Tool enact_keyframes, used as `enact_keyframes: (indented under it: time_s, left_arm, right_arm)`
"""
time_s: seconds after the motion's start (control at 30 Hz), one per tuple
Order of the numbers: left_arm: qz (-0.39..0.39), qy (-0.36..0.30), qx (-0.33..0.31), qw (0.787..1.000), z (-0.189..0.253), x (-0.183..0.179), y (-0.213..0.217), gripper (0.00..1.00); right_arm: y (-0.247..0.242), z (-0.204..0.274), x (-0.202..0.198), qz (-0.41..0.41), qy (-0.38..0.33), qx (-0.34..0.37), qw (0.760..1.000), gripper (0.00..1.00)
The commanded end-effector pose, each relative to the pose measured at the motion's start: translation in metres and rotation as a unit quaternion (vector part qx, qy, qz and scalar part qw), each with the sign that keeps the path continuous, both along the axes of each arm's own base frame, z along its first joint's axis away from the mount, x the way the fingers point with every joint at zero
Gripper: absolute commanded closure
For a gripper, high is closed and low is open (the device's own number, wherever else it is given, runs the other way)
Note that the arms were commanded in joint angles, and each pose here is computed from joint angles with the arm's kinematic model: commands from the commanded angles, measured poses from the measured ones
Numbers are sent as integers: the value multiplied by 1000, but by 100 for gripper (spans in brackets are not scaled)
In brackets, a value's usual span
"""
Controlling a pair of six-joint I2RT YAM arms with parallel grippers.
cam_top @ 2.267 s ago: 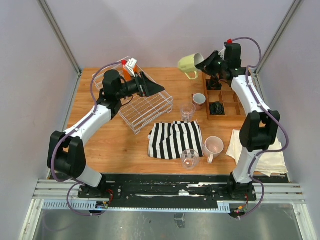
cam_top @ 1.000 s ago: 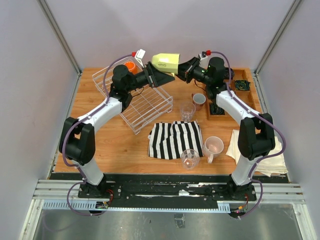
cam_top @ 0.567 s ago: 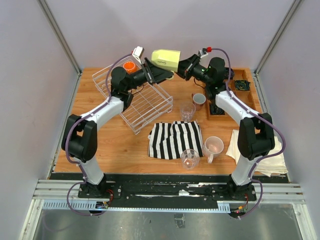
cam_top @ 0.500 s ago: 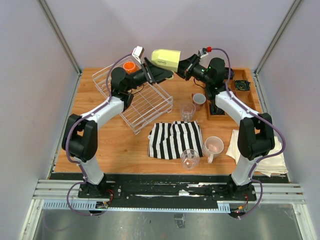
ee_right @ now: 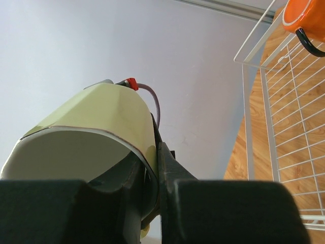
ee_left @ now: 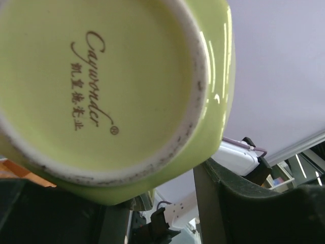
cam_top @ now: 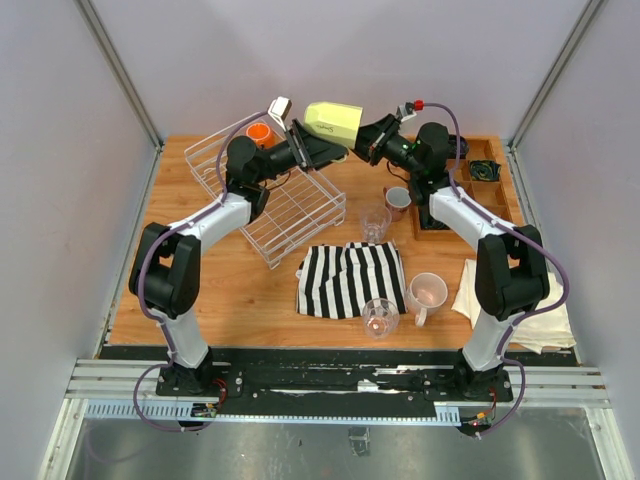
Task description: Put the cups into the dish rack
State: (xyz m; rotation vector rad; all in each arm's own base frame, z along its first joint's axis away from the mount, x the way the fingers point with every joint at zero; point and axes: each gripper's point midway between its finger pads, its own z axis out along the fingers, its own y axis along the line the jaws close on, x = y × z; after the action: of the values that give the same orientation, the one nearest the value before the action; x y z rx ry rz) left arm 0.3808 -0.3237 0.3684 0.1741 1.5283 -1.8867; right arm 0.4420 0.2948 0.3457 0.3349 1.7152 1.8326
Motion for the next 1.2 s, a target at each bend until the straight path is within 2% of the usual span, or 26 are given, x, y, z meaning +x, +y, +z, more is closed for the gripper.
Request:
enact_keyframes:
  time_s: [0.0, 0.17, 0.33, 0.47, 0.5, 0.63, 0.7, 0.87, 1.03, 1.17]
  left_arm:
    - [-28, -95, -36, 994, 42, -34, -8, 53]
    - [-22, -92, -34, 995, 38, -32, -8, 71]
    - [-15, -90, -42, 995, 37, -31, -7, 98]
    - [8, -83, -37, 996, 31, -26, -5, 100]
    - [17, -83, -34, 996, 29, -23, -4, 99]
    - [55, -91, -10, 994, 30, -15, 2, 100]
    - [69, -88, 0, 994, 29, -10, 8, 100]
    - [116, -77, 34, 990, 21, 7, 28, 100]
    - [184, -65, 103, 975, 6, 30, 53, 99]
    - [225, -47, 141, 963, -6, 46, 77, 100]
  right_arm:
    - [22, -22, -12, 30, -1, -24, 999, 99]
    - [22, -25, -11, 30, 0, -29, 999, 99]
    - [22, -27, -13, 31, -2, -35, 999, 99]
    - [22, -31, -16, 33, -4, -44, 998, 99]
    - [22, -32, -16, 33, -4, -45, 998, 96]
    - [19, -35, -17, 31, -3, -54, 998, 69]
    - [16, -36, -16, 28, -2, -57, 998, 62]
    - [1, -48, -13, 14, 12, -63, 998, 56]
    - [-17, -68, -15, -2, 28, -80, 996, 47]
    - [-33, -84, -17, -14, 36, -103, 994, 46]
